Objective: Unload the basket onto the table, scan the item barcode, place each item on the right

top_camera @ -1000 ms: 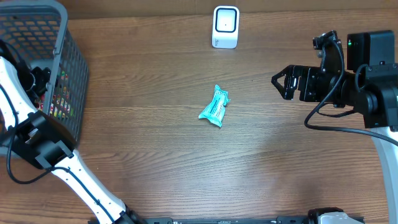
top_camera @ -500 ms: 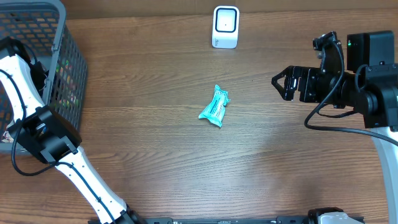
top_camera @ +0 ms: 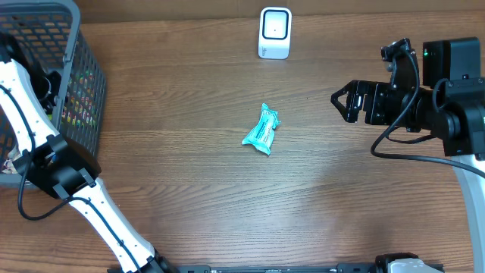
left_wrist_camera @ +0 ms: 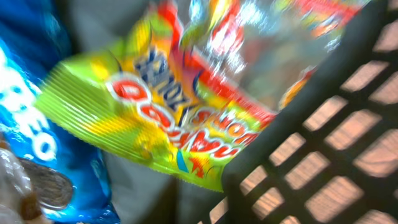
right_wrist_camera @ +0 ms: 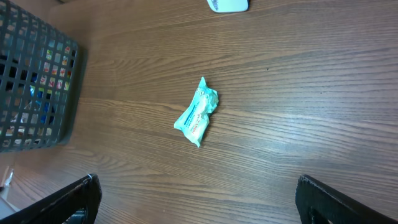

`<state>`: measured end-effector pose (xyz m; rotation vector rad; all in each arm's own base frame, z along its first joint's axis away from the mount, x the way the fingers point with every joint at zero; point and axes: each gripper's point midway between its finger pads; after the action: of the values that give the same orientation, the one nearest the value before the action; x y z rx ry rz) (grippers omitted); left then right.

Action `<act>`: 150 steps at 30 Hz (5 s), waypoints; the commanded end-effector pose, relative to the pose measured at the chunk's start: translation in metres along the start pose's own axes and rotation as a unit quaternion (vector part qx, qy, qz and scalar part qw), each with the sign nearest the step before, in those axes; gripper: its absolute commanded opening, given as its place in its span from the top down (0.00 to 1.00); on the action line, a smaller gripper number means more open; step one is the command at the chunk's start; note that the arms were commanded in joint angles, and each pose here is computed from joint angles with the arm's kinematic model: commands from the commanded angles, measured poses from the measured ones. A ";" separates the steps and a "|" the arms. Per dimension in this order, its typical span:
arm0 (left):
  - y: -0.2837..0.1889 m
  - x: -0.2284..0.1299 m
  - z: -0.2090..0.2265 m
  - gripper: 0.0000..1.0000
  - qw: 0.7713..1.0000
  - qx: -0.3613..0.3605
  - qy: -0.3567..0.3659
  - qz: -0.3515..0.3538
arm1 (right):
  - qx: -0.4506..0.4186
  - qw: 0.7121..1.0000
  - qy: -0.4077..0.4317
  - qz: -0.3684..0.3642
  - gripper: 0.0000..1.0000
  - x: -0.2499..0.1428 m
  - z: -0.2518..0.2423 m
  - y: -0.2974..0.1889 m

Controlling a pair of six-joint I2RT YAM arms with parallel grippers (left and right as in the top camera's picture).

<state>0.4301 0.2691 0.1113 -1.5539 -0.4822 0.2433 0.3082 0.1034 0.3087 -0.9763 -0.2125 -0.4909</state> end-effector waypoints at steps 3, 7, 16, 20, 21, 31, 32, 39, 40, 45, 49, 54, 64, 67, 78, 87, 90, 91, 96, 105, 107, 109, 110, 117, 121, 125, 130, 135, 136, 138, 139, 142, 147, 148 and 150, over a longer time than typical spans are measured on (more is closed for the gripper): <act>-0.032 0.039 -0.003 0.11 0.995 0.012 0.014 -0.099 | 0.004 1.000 -0.010 -0.011 0.00 0.003 0.006 -0.006; -0.021 0.061 -0.010 0.10 0.990 0.014 0.050 -0.134 | 0.005 1.000 -0.011 -0.014 0.00 0.005 0.006 -0.006; 0.012 0.059 -0.048 0.26 0.979 0.017 0.170 -0.112 | 0.005 1.000 -0.011 -0.013 0.00 0.005 0.006 -0.006; 0.037 0.042 -0.038 0.27 0.980 0.062 0.178 -0.063 | 0.003 1.000 -0.009 -0.009 0.00 0.002 0.005 -0.006; 0.045 0.037 -0.035 0.26 0.980 0.071 0.178 -0.051 | 0.002 1.000 -0.009 -0.008 0.00 0.002 0.005 -0.006; 0.083 0.010 -0.029 0.56 0.984 0.069 0.166 0.000 | 0.002 1.000 -0.008 -0.007 0.00 0.001 0.004 -0.006; 0.083 0.010 -0.029 0.80 0.984 0.069 0.164 0.000 | 0.002 1.000 -0.008 -0.007 0.00 0.001 0.004 -0.006; 0.063 0.009 -0.031 0.96 0.989 0.066 0.129 0.003 | 0.004 1.000 -0.010 -0.010 0.00 0.003 0.005 -0.006; 0.056 0.010 -0.032 0.96 0.990 0.066 0.128 0.001 | 0.004 1.000 -0.010 -0.011 0.00 0.003 0.005 -0.006; -0.015 0.027 -0.043 0.96 0.991 0.043 0.110 -0.057 | 0.004 1.000 -0.010 -0.011 0.00 0.004 0.006 -0.006; -0.087 0.028 -0.049 0.96 0.986 0.039 0.110 -0.120 | 0.004 1.000 -0.009 -0.011 0.00 0.003 0.006 -0.006; -0.172 0.023 -0.057 0.96 0.969 0.040 0.110 -0.219 | 0.005 1.000 -0.010 -0.012 0.00 0.004 0.006 -0.006; -0.318 -0.032 -0.079 0.96 0.922 0.019 0.123 -0.367 | 0.005 1.000 -0.009 -0.009 0.01 0.003 0.006 -0.006; -0.354 -0.057 -0.106 0.96 0.901 -0.036 0.153 -0.404 | 0.007 1.000 -0.010 -0.012 0.01 0.004 0.007 -0.006; -0.323 -0.122 -0.239 0.96 0.892 -0.160 0.300 -0.299 | 0.013 0.999 -0.016 -0.026 0.01 0.011 0.010 -0.006; -0.172 -0.156 -0.316 0.96 0.924 -0.096 0.359 -0.090 | 0.012 0.999 -0.016 -0.027 0.00 0.011 0.009 -0.006; -0.120 -0.171 -0.343 0.96 0.920 -0.092 0.379 -0.044 | 0.009 0.999 -0.018 -0.028 0.01 0.012 0.009 -0.006; -0.103 -0.176 -0.350 0.96 0.919 -0.089 0.383 -0.027 | 0.008 0.999 -0.018 -0.028 0.01 0.012 0.008 -0.006; -0.029 -0.198 -0.369 0.96 0.923 -0.076 0.375 0.033 | 0.006 0.999 -0.017 -0.029 0.00 0.012 0.008 -0.006; 0.021 -0.224 -0.377 0.89 0.905 -0.110 0.403 0.085 | -0.002 0.999 -0.016 -0.031 0.00 0.012 0.005 -0.006; 0.016 -0.227 -0.377 0.83 0.899 -0.116 0.413 0.087 | -0.005 0.999 -0.017 -0.033 0.00 0.013 0.004 -0.006; 0.010 -0.228 -0.375 0.75 0.896 -0.116 0.419 0.090 | -0.005 0.999 -0.017 -0.033 0.00 0.013 0.004 -0.006; 0.006 -0.227 -0.374 0.71 0.894 -0.115 0.422 0.092 | -0.005 0.999 -0.017 -0.033 0.00 0.013 0.004 -0.006; -0.054 -0.208 -0.379 0.68 0.890 -0.123 0.436 0.055 | -0.005 0.999 -0.016 -0.032 0.00 0.013 0.004 -0.006; -0.117 -0.178 -0.374 0.69 0.896 -0.137 0.422 -0.013 | -0.006 0.999 -0.015 -0.030 0.00 0.012 0.003 -0.006; -0.184 -0.148 -0.348 0.72 0.903 -0.150 0.390 -0.099 | -0.006 0.999 -0.015 -0.029 0.00 0.012 0.003 -0.006; -0.262 -0.140 -0.303 0.71 0.901 -0.164 0.348 -0.199 | -0.006 0.999 -0.016 -0.031 0.00 0.012 0.003 -0.006; -0.326 -0.154 -0.241 0.71 0.902 -0.114 0.301 -0.290 | -0.006 0.999 -0.015 -0.030 0.00 0.012 0.003 -0.006; -0.336 -0.158 -0.224 0.71 0.905 -0.092 0.284 -0.304 | -0.006 0.999 -0.015 -0.029 0.00 0.011 0.003 -0.006; -0.349 -0.168 -0.191 0.70 0.913 -0.049 0.243 -0.324 | -0.007 0.999 -0.014 -0.028 0.00 0.011 0.003 -0.006; -0.352 -0.174 -0.174 0.70 0.918 -0.026 0.220 -0.329 | -0.007 0.999 -0.014 -0.028 0.00 0.011 0.003 -0.006; -0.352 -0.188 -0.130 0.66 0.930 0.034 0.162 -0.327 | -0.007 0.999 -0.014 -0.028 0.00 0.011 0.003 -0.006; -0.335 -0.202 -0.071 0.63 0.948 0.098 0.074 -0.293 | -0.007 0.999 -0.014 -0.028 0.00 0.011 0.003 -0.006; -0.332 -0.202 -0.062 0.61 0.951 0.105 0.059 -0.286 | -0.007 0.999 -0.014 -0.028 0.00 0.011 0.003 -0.006; -0.326 -0.197 -0.047 0.61 0.954 0.107 0.030 -0.277 | -0.007 1.000 -0.014 -0.028 0.00 0.011 0.003 -0.006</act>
<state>0.2261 0.1098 0.4227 -1.1818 -0.7769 -0.2952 0.3146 0.0987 0.3102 -0.9971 -0.2334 -0.5212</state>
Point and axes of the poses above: each gripper's point midway between its finger pads, its own y axis out along the fingers, its own z axis along the line the jaws close on, x = y × z, and after that the axes turned 14 degrees about y, right-handed
